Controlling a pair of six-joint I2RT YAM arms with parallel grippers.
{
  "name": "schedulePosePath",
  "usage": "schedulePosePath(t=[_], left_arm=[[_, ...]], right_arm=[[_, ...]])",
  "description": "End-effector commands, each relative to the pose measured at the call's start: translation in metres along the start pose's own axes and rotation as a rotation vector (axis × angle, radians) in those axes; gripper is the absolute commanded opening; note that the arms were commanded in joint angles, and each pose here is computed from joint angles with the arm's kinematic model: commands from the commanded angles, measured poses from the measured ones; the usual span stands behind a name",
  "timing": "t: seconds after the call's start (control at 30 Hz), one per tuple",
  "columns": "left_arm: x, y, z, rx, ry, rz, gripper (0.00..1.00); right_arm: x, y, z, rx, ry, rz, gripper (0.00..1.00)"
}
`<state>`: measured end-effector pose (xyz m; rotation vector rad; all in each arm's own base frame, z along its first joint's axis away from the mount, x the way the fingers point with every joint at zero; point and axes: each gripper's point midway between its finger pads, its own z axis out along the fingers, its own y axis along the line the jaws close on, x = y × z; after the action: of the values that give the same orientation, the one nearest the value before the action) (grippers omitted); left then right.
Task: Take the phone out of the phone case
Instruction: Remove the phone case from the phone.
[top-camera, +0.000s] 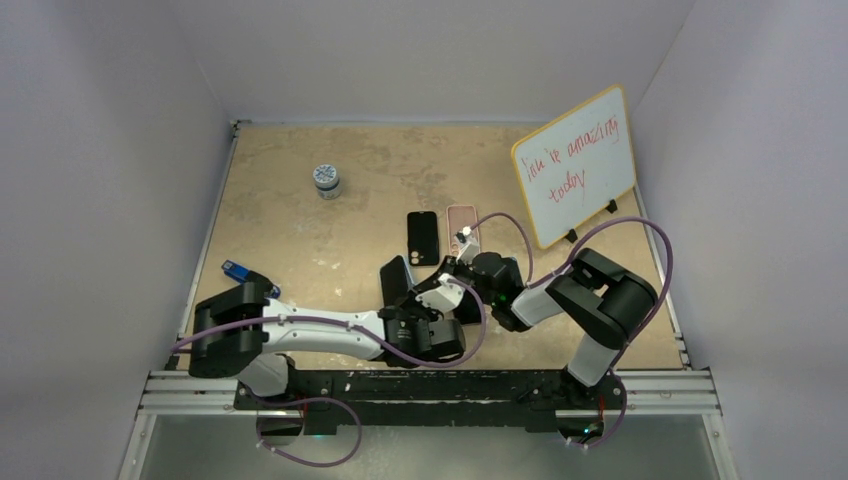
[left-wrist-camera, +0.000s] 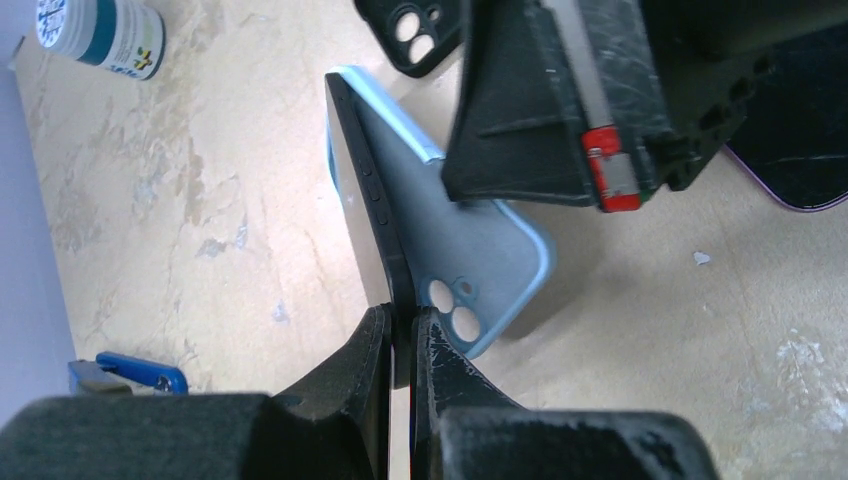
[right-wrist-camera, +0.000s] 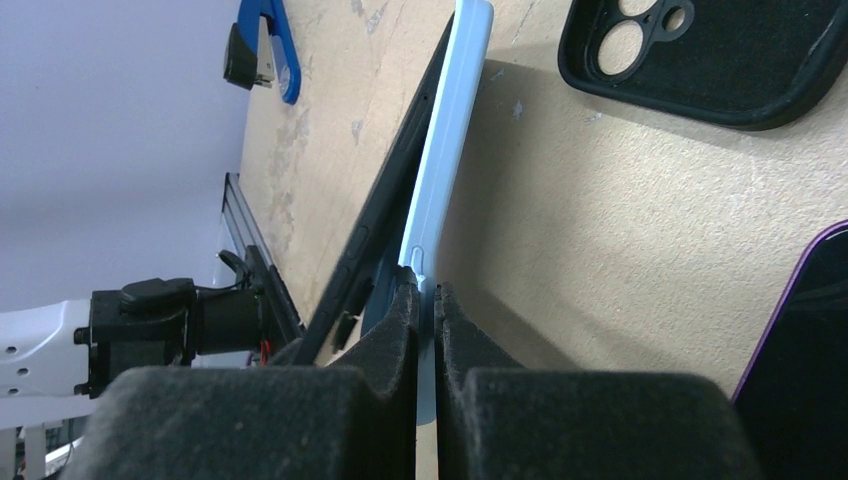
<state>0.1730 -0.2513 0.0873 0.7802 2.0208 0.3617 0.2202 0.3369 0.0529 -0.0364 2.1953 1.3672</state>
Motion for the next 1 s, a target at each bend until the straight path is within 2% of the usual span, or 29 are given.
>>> schedulePosePath(t=[0.0,0.3,0.57,0.77,0.97], left_arm=[[-0.039,0.025,-0.028,0.006,-0.092,-0.156,0.00],[-0.063,0.061,-0.057,0.047,-0.176,-0.282,0.00],[-0.078,0.110,-0.076,-0.048,-0.240,-0.337,0.00],[-0.088,0.150,-0.096,-0.090,-0.293,-0.411,0.00],[-0.087,0.167,-0.103,-0.109,-0.326,-0.492,0.00]], right_arm=[[-0.008,0.007,0.006,-0.024,-0.025,-0.009,0.00],[-0.011,0.008,0.011,-0.026,-0.034,-0.015,0.00],[-0.039,0.027,0.023,-0.016,-0.085,-0.058,0.00],[-0.068,0.016,0.038,0.124,-0.160,-0.049,0.00],[-0.090,0.006,0.060,0.212,-0.217,-0.025,0.00]])
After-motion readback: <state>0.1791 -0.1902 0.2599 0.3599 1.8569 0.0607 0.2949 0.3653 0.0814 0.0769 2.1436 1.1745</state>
